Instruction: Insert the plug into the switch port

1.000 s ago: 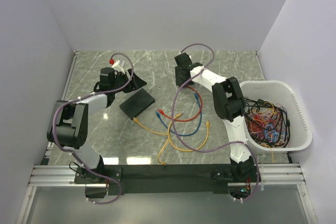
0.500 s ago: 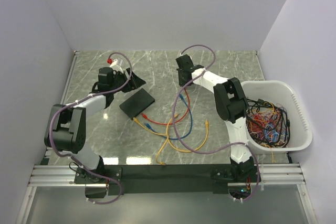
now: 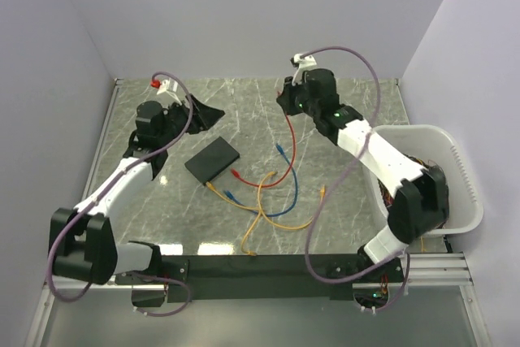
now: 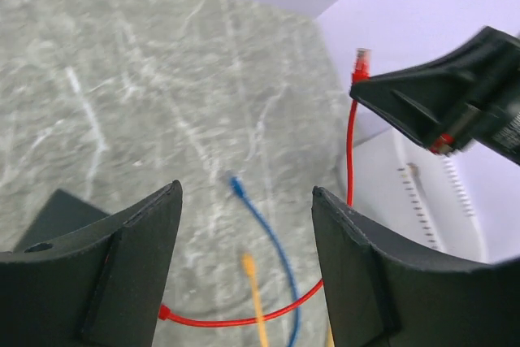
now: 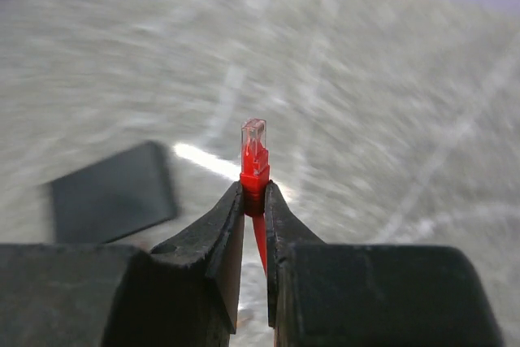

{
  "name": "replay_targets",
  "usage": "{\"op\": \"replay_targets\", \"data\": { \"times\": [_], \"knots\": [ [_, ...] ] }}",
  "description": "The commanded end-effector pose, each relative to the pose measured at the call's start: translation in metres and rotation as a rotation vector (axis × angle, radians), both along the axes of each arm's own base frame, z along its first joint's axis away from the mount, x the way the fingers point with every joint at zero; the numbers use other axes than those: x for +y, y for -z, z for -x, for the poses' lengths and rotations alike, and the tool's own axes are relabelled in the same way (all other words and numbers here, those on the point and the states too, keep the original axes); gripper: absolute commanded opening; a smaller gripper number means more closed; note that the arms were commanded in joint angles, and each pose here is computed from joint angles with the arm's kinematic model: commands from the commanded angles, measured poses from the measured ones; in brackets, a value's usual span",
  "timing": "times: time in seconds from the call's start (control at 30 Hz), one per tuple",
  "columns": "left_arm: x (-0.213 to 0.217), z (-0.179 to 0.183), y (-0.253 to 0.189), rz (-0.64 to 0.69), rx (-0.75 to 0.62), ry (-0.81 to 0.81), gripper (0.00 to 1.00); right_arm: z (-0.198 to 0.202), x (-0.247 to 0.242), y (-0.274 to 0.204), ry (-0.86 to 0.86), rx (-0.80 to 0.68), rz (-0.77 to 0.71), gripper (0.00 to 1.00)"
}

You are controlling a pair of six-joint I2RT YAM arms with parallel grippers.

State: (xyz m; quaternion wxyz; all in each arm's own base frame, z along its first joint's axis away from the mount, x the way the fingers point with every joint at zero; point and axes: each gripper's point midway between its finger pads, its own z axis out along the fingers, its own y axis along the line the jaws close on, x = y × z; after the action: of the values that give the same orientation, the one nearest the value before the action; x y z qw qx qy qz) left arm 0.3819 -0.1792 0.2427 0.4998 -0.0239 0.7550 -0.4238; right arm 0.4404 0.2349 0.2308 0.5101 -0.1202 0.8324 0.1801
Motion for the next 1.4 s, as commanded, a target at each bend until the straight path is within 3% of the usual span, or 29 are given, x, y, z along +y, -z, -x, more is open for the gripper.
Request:
{"op": "replay_targets", "data": {
  "times": [0.0, 0.2, 0.37, 0.8, 1.0, 1.37],
  "knots": [
    [-0.007, 0.022, -0.046, 0.079, -0.108, 0.031, 0.7, 0.048, 0.044, -0.064, -0.3, -0.167, -0.122, 0.0],
    [-0.021, 0.053, -0.08, 0.135, -0.196, 0.078, 0.67, 0.104, 0.068, -0.091, -0.51, -0.213, -0.209, 0.0],
    [-0.03, 0.071, -0.104, 0.167, -0.266, 0.121, 0.65, 0.124, 0.083, -0.097, -0.575, -0.216, -0.217, 0.0],
    [-0.057, 0.073, -0.104, 0.167, -0.279, 0.183, 0.62, 0.137, 0.107, -0.09, -0.617, -0.194, -0.186, 0.0],
    [-0.069, 0.076, -0.107, 0.173, -0.288, 0.223, 0.55, 0.141, 0.11, -0.087, -0.638, -0.183, -0.192, 0.0],
    [-0.07, 0.1, -0.126, 0.24, -0.405, 0.296, 0.52, 0.161, 0.114, -0.098, -0.825, -0.144, -0.33, 0.0]
  ]
}}
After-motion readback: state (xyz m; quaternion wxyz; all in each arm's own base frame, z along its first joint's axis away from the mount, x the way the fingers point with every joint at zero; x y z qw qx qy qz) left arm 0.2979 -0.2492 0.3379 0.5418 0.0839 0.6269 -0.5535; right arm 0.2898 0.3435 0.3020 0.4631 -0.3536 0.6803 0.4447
